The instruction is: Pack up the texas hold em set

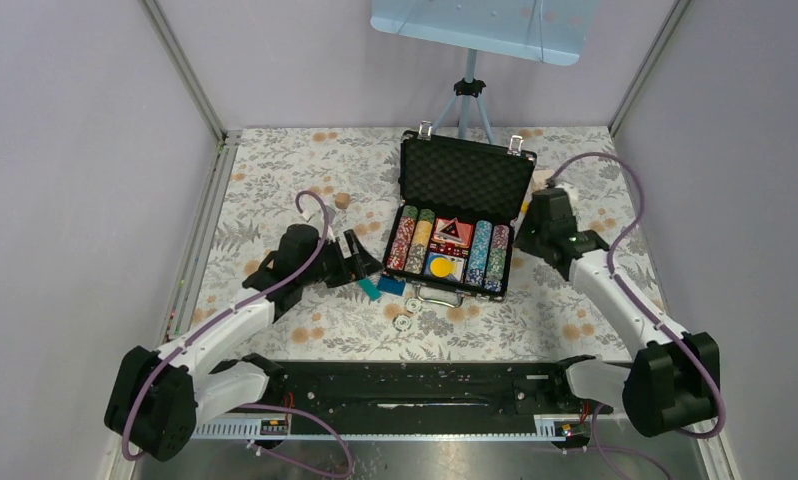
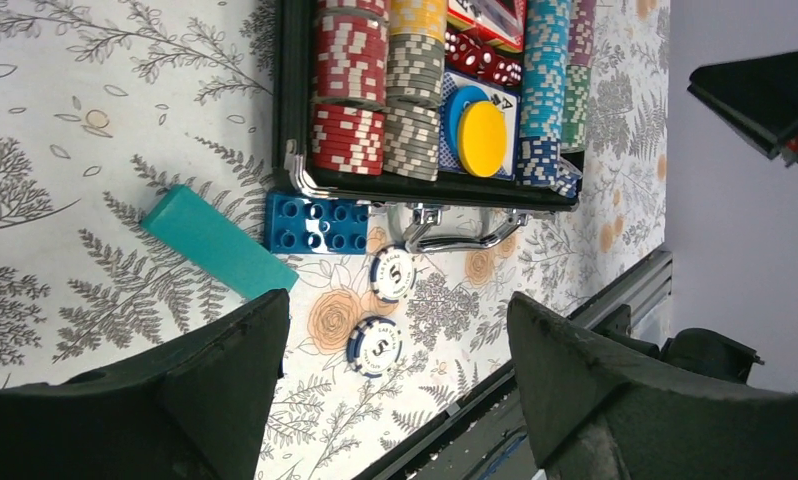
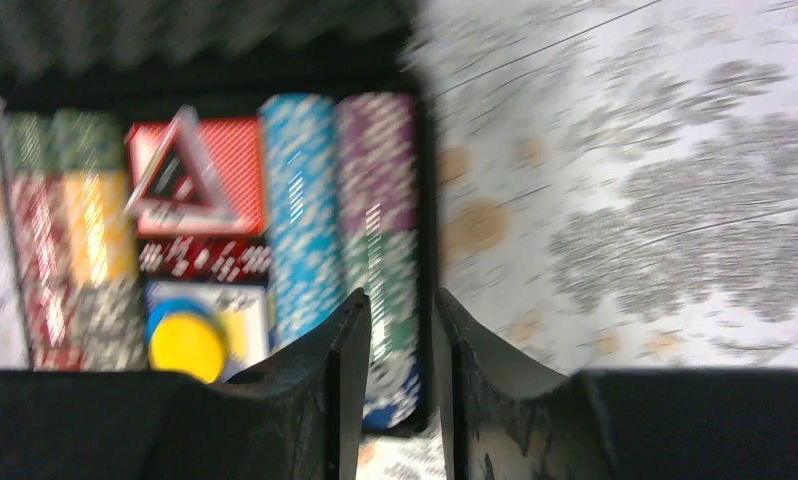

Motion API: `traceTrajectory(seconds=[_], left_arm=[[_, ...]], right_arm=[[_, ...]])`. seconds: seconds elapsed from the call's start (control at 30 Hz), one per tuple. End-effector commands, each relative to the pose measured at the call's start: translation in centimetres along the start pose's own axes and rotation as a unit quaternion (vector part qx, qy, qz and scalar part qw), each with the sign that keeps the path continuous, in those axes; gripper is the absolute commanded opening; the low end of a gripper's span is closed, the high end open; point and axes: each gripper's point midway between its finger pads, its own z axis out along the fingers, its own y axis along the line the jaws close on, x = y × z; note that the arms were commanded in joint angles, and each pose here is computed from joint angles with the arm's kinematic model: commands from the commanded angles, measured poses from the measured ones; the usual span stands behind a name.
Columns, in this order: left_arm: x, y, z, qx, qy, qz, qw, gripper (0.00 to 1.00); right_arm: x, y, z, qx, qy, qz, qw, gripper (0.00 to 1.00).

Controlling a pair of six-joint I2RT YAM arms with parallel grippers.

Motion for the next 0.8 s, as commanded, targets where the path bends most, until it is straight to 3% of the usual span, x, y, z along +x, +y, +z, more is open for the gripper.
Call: traceTrajectory(seconds=[0.0,0.13,0.23,0.47,0.63,0.77], left_arm=[[0.1,1.1,-0.6,-0.018,-0.02,0.0,1.0,0.79],[1.3,3.1,-1.3,-0.053,-0.02,-0.011,0.998,0.79],[1.4,4.2,-1.9,-0.074,-0.037,-0.025,0.996,0.79],[-1.7,6.8,-4.0,-0.093,-0.091,-0.116,0.985,0.79],[-3.5,7.0,-5.7,-0.096,-0.121,-0.103,0.983,0.79],[-3.4,7.1,-5.8,-0.094,-0.115,-0.096,0.984,0.79]], right_arm=[[3.8,5.0,-2.3,-0.063,0.031,-0.047,0.996,0.36],[8.1,10.0,-4.1,-0.12,0.06,-0.086,0.987,0.38],[11.5,13.4,-5.3,-0.151,0.109,-0.119,0.975,0.47],[18.6,19.0,-7.6,-0.187,0.173,-0.184,0.949,0.54],[22.7,20.8,-8.9,-0.185,0.209,-0.221,0.934,0.7],[24.7,20.2,-8.5,-0.141,0.224,-0.257,0.93,0.72]])
